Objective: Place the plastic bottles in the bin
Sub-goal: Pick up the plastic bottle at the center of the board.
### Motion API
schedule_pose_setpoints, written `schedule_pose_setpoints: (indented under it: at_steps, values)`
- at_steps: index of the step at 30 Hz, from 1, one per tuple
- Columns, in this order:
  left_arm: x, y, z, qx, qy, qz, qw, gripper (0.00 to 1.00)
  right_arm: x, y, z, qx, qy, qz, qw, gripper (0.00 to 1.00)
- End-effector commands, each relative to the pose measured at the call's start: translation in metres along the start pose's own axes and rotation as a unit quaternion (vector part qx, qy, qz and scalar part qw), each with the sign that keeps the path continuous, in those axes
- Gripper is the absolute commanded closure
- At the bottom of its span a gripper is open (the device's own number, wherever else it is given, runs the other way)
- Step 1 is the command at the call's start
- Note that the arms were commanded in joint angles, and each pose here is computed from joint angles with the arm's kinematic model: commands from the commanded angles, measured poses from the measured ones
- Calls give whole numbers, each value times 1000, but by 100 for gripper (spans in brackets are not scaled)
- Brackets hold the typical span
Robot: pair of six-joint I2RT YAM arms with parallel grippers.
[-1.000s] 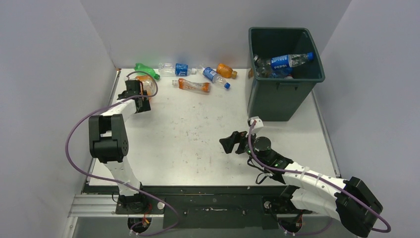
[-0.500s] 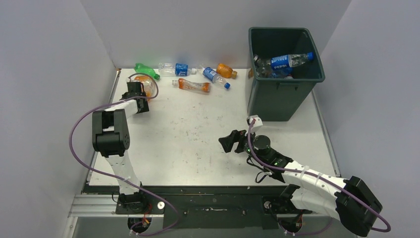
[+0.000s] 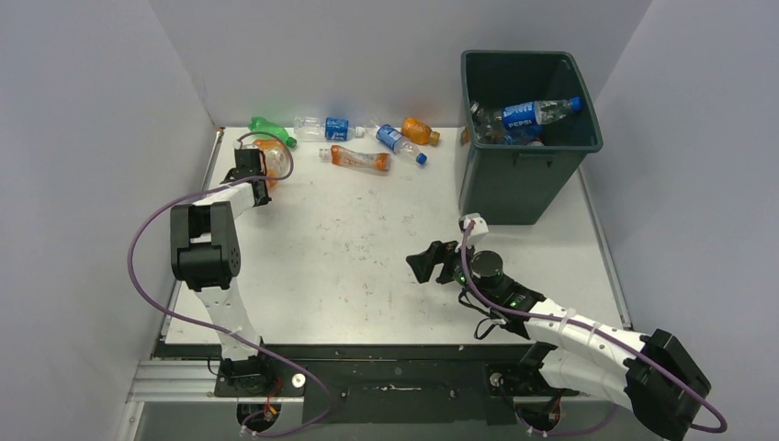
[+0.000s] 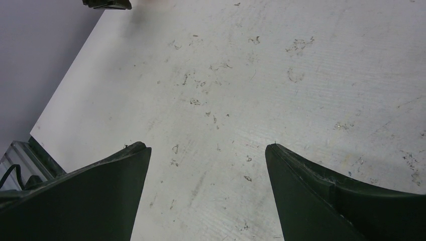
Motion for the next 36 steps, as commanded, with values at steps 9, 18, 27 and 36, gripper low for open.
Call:
schedule_pose_setpoints:
  at_steps: [9, 18, 27, 36]
  values:
    - [-4, 25, 20, -72, 32, -41, 996, 95, 9, 3, 18, -38, -12, 16, 999, 13]
    - [1, 50, 39, -106, 45, -15, 993, 4, 11, 7, 18, -42, -22, 25, 999, 13]
    - [-1, 3, 36, -41, -62, -47, 996, 0, 10, 8, 13, -28, -13, 32, 999, 13]
    - [-9, -14, 44, -19, -98, -73, 992, 14, 15, 1, 20, -20, 11, 51, 998, 13]
Point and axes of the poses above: each gripper's point midway between its finger pads, its own y axis back along the fingers, its own x axis along the line the jaws close on, z = x × y, the point moved 9 cm from there along y, back along the fingers, and after that the axes turned 8 degrees about y, right-handed, at the moved point
